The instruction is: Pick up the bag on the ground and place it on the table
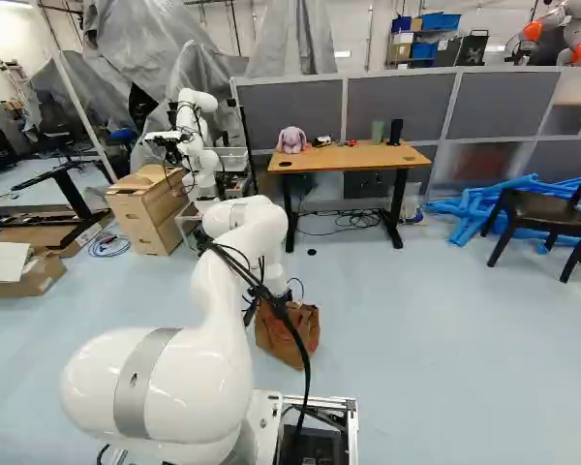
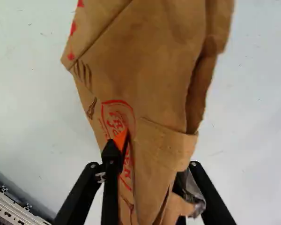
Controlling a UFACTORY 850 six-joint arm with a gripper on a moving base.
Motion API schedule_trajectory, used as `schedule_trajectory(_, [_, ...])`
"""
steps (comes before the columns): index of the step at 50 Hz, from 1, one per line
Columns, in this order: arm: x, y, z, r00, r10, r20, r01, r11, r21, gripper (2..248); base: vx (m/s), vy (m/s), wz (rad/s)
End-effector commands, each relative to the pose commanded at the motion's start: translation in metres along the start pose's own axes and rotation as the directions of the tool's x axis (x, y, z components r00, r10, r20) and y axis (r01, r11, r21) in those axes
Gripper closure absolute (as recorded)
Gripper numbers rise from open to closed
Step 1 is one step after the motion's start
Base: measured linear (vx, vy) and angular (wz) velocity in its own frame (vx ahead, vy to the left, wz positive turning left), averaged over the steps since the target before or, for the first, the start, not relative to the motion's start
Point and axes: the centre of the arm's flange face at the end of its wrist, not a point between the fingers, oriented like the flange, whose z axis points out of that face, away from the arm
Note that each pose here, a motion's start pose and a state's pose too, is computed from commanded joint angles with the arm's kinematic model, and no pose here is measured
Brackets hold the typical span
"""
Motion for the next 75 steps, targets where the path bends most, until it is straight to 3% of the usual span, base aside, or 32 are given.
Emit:
schedule_trajectory(1, [0.0, 0.0, 0.0, 1.0, 0.0, 0.0, 0.0, 1.0, 0.0, 156, 0.0, 0.0, 0.0])
schedule_trajectory(6, [0.0, 0.0, 0.0, 1.0, 0.0, 0.0, 0.0, 1.0, 0.0, 156, 0.0, 0.0, 0.0])
schedule_trajectory(7, [0.0, 0.0, 0.0, 1.0, 0.0, 0.0, 0.0, 1.0, 0.0, 194, 0.0, 0.0, 0.0])
schedule_trajectory(11, [0.0, 0.0, 0.0, 1.0, 0.0, 0.0, 0.0, 1.0, 0.0, 194, 0.0, 0.0, 0.0])
schedule_trajectory(12, [0.0, 0.0, 0.0, 1.0, 0.0, 0.0, 0.0, 1.0, 0.0, 228, 0.0, 0.0, 0.0])
schedule_trajectory(75, [0.007, 0.013, -0.087, 1.0, 0.0, -0.006, 0.0, 1.0, -0.009, 229, 0.0, 0.0, 0.0])
